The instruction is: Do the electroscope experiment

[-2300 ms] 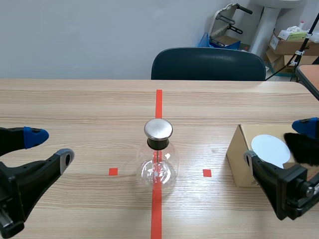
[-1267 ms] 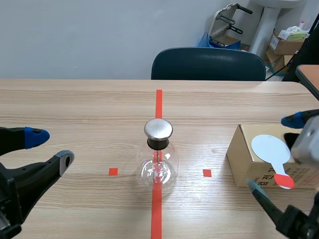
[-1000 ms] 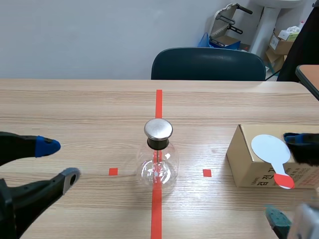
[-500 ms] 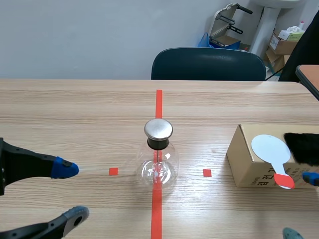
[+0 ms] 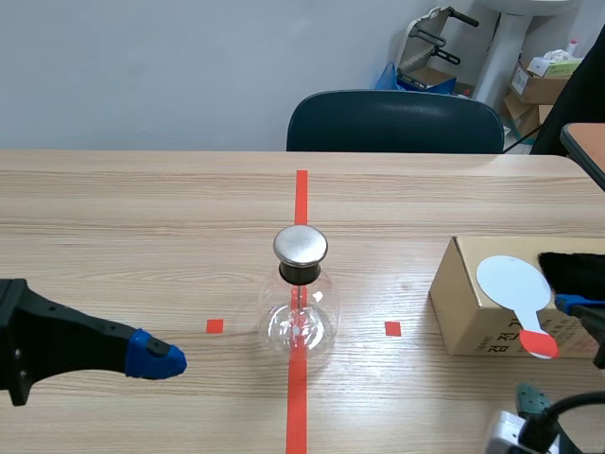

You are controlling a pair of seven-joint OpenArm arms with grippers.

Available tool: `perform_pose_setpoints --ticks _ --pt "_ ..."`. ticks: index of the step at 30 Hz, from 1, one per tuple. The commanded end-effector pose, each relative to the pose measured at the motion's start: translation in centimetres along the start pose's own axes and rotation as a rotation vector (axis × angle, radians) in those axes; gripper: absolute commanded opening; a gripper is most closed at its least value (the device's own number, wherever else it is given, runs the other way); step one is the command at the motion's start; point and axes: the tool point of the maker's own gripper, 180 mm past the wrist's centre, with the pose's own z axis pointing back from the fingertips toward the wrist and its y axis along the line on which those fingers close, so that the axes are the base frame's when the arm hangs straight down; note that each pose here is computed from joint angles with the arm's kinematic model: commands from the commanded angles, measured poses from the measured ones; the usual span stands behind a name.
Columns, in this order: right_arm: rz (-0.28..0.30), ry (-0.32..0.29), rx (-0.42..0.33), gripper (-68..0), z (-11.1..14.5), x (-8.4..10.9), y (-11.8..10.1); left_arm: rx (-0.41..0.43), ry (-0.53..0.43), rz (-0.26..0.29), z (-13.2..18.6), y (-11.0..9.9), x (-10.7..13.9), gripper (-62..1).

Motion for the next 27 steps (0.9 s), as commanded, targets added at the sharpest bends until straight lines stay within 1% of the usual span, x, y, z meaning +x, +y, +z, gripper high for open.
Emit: perform_pose_setpoints --ticks 1,4,8,11,16,20,27 --pt "0.015 -0.001 -0.022 0.4 -0.6 -0.2 -0.6 -0.013 -0.048 0.009 -0.4 -0.6 1.3 -22.2" --pt "0.019 -0.002 -0.023 0.4 -1.4 -0.1 -0.3 -0.011 -0.053 0.017 -0.4 -0.6 1.4 -22.2" --pt "0.021 -0.001 -0.028 0.4 -2.2 -0.2 -0.2 -0.003 -0.066 0.041 -0.4 -0.5 1.6 -22.2" --pt "0.019 0.001 -0.038 0.4 -2.5 -0.1 -0.4 -0.002 -0.069 0.043 -0.4 -0.4 1.6 -22.2" --pt "0.020 0.005 -0.041 0.4 -2.5 -0.2 -0.5 -0.001 -0.068 0.043 -0.4 -0.4 1.6 -22.2" --pt "0.023 0.004 -0.066 0.4 -2.5 -0.2 -0.9 0.000 -0.068 0.042 -0.4 -0.4 1.6 -22.2" --pt "0.024 0.008 -0.066 -0.3 -2.5 -0.3 -0.9 0.002 -0.066 0.041 -0.4 -0.4 1.6 -22.2"
